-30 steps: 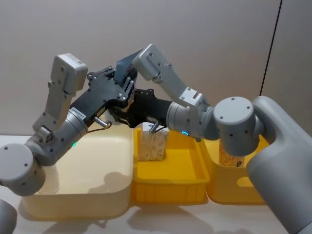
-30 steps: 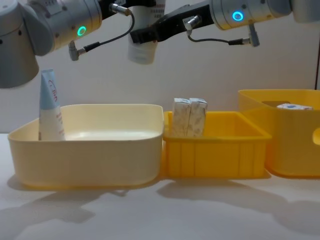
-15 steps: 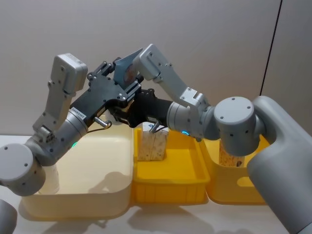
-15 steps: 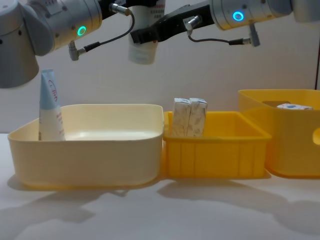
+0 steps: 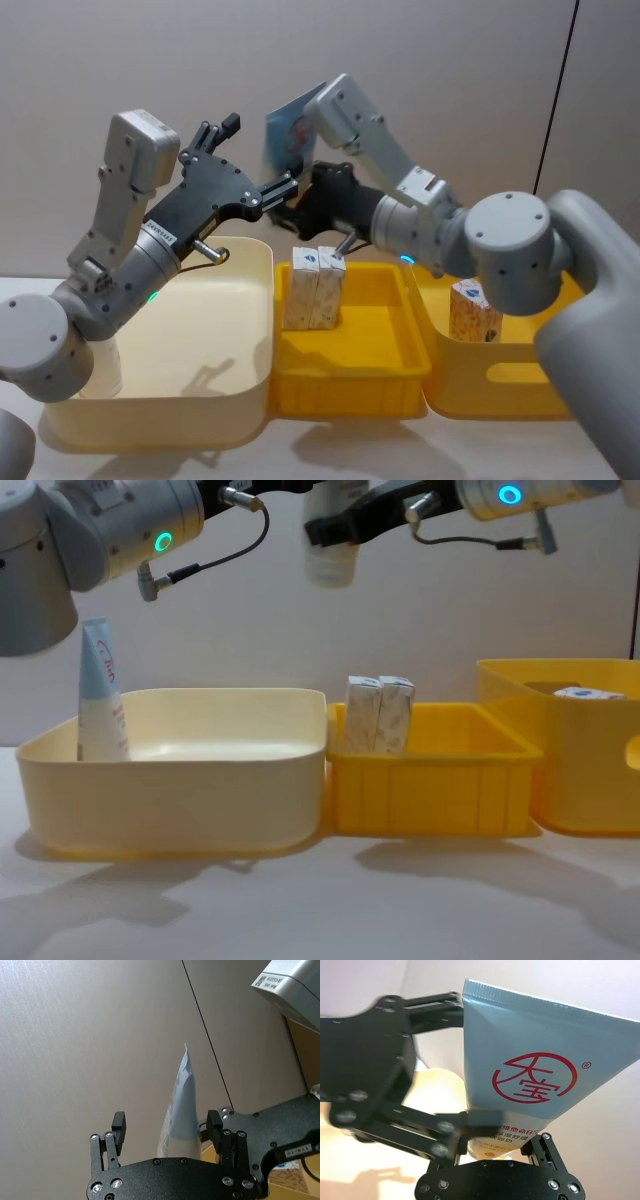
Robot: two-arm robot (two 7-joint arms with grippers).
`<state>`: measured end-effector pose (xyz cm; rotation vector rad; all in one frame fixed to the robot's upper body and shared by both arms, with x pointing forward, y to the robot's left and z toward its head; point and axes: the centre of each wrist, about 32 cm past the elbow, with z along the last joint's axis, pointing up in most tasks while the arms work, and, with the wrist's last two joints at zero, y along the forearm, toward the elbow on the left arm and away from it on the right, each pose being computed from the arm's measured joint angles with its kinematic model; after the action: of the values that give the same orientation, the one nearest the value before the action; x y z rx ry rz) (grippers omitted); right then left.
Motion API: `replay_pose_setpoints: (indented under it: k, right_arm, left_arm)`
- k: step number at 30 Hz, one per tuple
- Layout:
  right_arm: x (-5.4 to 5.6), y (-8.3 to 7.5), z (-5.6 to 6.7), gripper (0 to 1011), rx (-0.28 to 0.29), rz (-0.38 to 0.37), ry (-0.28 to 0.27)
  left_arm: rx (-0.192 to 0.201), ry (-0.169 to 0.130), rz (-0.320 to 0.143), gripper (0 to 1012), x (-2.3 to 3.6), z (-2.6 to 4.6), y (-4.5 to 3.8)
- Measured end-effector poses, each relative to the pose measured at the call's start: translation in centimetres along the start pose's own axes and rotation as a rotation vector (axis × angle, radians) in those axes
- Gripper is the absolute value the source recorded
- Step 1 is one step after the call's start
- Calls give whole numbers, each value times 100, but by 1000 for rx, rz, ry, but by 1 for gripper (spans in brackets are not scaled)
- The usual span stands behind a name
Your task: Bimanual collaborative sorting of washing and personal care products
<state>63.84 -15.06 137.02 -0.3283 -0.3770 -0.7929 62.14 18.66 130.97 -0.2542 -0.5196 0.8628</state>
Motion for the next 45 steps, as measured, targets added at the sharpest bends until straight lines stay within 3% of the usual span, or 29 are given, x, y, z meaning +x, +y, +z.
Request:
replay_pose_setpoints:
  k: [15,27,34,45]
  right_arm:
    - [225,-287,-12,552,-89,-193,-36]
    - [501,-472,-12,552,-257,-317,-83]
    - [646,-512,-12,552,-351,-331,-76]
    - [887,-526,-33,552,-507,-297,-16]
  left_arm:
    - [0,0,0,1003,0,0,0]
    - [0,0,0,1003,0,0,0]
    - [0,0,0,1003,0,0,0]
    - [0,0,0,1003,0,0,0]
